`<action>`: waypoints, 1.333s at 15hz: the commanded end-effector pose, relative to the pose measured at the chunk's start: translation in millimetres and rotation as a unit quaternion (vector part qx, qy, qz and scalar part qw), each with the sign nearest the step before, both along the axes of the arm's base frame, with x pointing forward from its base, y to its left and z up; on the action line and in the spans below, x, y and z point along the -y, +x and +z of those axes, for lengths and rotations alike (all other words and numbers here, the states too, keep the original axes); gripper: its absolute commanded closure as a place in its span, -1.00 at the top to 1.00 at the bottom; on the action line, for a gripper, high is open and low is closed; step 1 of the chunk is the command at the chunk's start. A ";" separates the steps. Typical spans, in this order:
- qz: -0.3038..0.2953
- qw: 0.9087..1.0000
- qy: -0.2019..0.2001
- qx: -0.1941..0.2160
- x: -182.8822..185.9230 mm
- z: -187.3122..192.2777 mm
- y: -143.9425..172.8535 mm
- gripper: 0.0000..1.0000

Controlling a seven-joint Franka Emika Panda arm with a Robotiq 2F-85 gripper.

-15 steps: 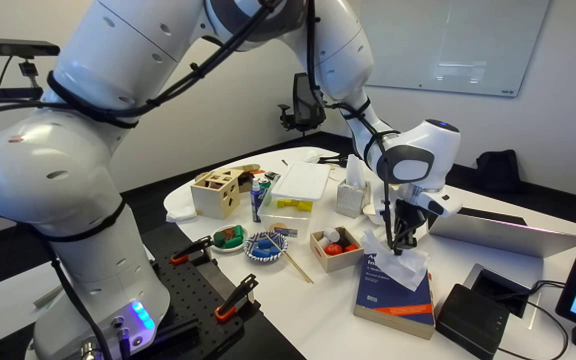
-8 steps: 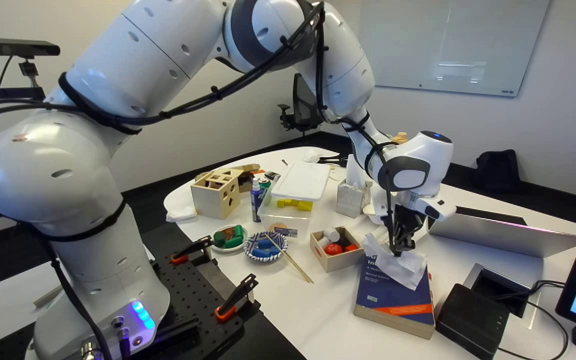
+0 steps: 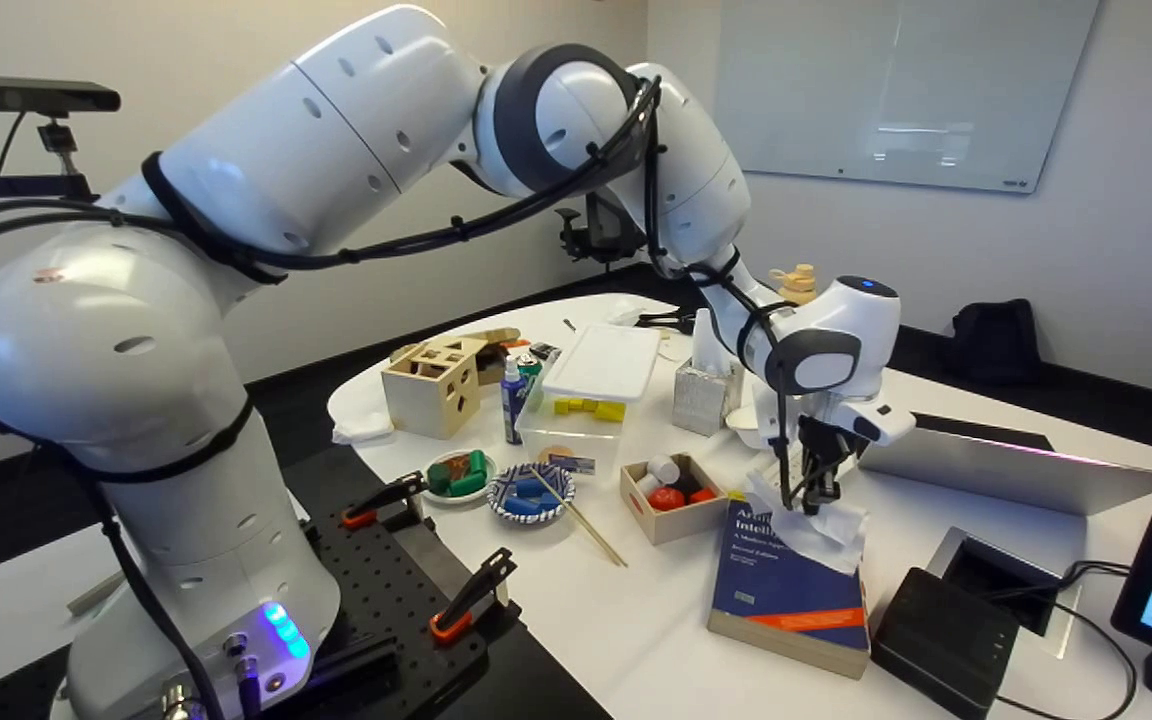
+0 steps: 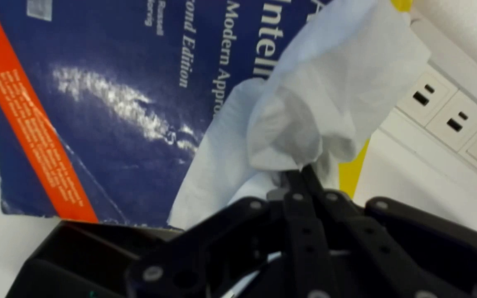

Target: Use the cloth to wipe the book

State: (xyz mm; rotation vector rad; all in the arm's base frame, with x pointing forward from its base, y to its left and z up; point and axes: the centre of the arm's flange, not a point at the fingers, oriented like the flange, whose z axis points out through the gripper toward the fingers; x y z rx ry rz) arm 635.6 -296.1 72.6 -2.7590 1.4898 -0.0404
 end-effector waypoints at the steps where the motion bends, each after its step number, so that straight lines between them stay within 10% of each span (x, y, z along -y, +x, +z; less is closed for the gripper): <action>1: -0.037 0.998 -0.041 0.004 18.6 0.0 4.2 -0.99; 12: 0.047 0.991 -0.040 -0.120 -36.7 -31.0 -10.0 -0.99; 20: 0.003 0.995 -0.056 -0.086 -46.0 -38.0 2.1 -0.99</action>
